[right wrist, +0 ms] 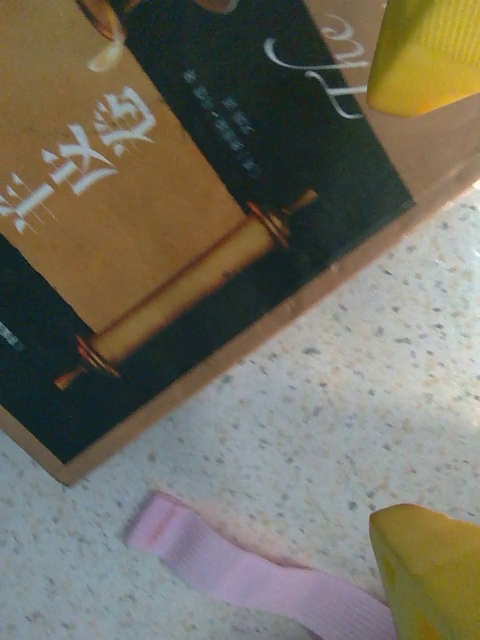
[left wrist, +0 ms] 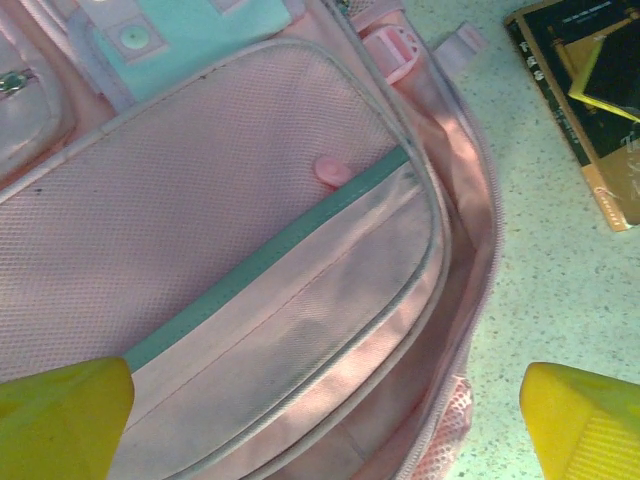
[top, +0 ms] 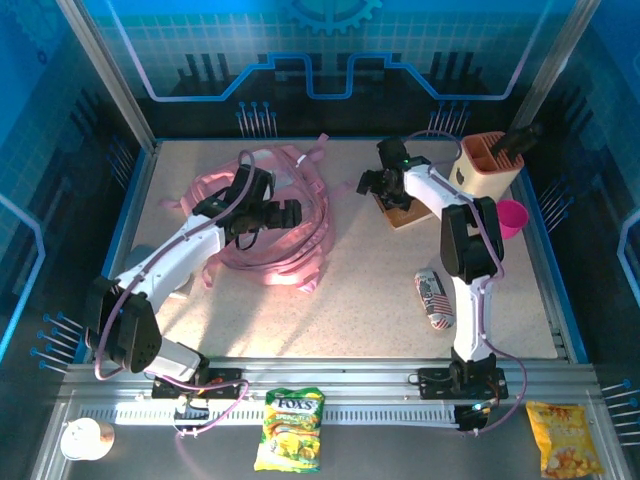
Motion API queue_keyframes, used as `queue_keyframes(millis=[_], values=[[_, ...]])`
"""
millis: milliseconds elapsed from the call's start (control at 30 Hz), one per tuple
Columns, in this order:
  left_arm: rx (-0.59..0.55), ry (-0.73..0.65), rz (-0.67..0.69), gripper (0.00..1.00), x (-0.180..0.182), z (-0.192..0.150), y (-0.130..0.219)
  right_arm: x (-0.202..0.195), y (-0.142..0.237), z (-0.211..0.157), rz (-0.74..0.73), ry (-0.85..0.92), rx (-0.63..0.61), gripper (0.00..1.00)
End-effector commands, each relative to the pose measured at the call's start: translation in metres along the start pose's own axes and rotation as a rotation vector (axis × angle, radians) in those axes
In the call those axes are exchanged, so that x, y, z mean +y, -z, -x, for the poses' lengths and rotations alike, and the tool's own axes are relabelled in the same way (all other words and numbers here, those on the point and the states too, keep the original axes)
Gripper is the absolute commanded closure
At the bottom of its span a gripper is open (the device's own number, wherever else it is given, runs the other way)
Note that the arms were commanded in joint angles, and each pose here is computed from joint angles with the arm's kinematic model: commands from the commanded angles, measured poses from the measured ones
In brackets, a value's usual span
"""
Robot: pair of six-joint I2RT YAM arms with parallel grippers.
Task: Pack the student bag
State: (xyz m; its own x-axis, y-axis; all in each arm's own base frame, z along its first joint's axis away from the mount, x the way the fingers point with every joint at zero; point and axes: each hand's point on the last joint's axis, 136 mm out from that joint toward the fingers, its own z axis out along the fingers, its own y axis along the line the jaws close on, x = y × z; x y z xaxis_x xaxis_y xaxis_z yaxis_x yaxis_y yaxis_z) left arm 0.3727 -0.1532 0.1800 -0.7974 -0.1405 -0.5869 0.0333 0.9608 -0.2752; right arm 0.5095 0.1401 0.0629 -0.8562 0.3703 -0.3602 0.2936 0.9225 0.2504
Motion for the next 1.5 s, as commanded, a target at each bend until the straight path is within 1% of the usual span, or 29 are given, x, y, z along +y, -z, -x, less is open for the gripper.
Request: queue_keyframes(millis=[0, 233, 367, 500, 633, 733, 800, 900, 1033, 1100, 1200, 1300, 1333, 1400, 1467], values=[[-0.014, 0.012, -0.088, 0.01, -0.014, 0.004, 0.009, -0.009, -0.01, -0.004, -0.017, -0.003, 0.081, 0.0], [0.005, 0.021, -0.143, 0.01, -0.026, 0.006, 0.009, -0.023, -0.024, -0.028, -0.064, -0.045, 0.16, 0.0], [0.016, 0.017, -0.186, 0.01, -0.035, 0.007, 0.01, -0.023, -0.028, -0.06, -0.027, -0.118, 0.24, 0.0], [0.043, 0.013, -0.246, 0.01, -0.047, 0.007, 0.007, -0.005, -0.021, -0.093, 0.043, -0.156, 0.282, 0.02], [0.117, 0.026, -0.321, 0.01, -0.063, -0.001, -0.006, 0.012, -0.008, -0.133, 0.061, -0.205, 0.324, 0.04], [0.171, 0.048, -0.356, 0.01, -0.073, -0.007, -0.016, 0.021, 0.0, -0.161, 0.075, -0.261, 0.317, 0.06], [0.186, 0.052, -0.367, 0.02, -0.079, -0.008, -0.018, 0.031, 0.006, -0.17, 0.113, -0.293, 0.306, 0.08], [0.193, 0.047, -0.382, 0.02, -0.089, -0.008, -0.02, 0.044, 0.022, -0.165, 0.198, -0.317, 0.271, 0.09], [0.21, 0.046, -0.412, 0.04, -0.107, -0.01, -0.019, 0.052, 0.053, -0.128, 0.306, -0.28, 0.175, 0.11], [0.221, 0.052, -0.433, 0.07, -0.118, -0.013, -0.02, 0.047, 0.064, -0.112, 0.323, -0.255, 0.125, 0.11], [0.252, 0.086, -0.45, 0.12, -0.133, -0.021, -0.026, 0.03, 0.067, -0.096, 0.306, -0.214, 0.087, 0.11], [0.301, 0.122, -0.453, 0.18, -0.15, -0.033, -0.036, 0.014, 0.063, -0.088, 0.269, -0.147, 0.095, 0.14], [0.311, 0.133, -0.443, 0.2, -0.154, -0.037, -0.041, 0.011, 0.061, -0.088, 0.253, -0.109, 0.104, 0.17], [0.33, 0.153, -0.428, 0.24, -0.162, -0.045, -0.049, 0.003, 0.057, -0.087, 0.2, -0.046, 0.125, 0.21], [0.358, 0.161, -0.415, 0.27, -0.171, -0.054, -0.059, -0.011, 0.053, -0.083, 0.096, 0.026, 0.126, 0.24]])
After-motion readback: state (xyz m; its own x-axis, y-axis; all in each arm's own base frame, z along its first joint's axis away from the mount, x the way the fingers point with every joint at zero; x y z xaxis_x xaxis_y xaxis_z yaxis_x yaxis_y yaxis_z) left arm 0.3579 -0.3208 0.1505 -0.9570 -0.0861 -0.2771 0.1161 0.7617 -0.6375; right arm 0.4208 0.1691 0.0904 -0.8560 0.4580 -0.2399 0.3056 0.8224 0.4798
